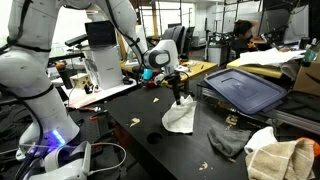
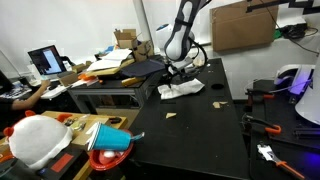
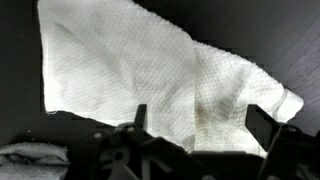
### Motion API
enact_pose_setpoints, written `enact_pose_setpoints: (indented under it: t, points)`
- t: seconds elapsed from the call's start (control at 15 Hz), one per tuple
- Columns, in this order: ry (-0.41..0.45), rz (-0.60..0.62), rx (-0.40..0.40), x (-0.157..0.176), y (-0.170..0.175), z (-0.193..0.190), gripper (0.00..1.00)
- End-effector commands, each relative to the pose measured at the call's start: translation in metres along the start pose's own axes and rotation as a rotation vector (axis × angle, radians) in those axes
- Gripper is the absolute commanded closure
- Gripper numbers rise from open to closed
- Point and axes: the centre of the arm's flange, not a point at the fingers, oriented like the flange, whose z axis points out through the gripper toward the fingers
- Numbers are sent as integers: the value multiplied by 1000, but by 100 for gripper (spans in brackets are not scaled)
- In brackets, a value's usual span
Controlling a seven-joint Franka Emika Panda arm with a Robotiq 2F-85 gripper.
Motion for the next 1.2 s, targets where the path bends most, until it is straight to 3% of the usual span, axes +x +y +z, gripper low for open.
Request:
enact_pose_setpoints:
  t: [0.0, 0.47, 0.53, 0.67, 1.13]
  points:
    - [-24, -46, 6, 0, 0, 5, 0]
    - [-51, -62, -22, -2, 4, 31, 0]
    - [-48, -60, -25, -2, 4, 34, 25]
    - [-40, -53, -34, -1, 5, 38, 34]
    - [-23, -53, -51, 0, 2, 28, 88]
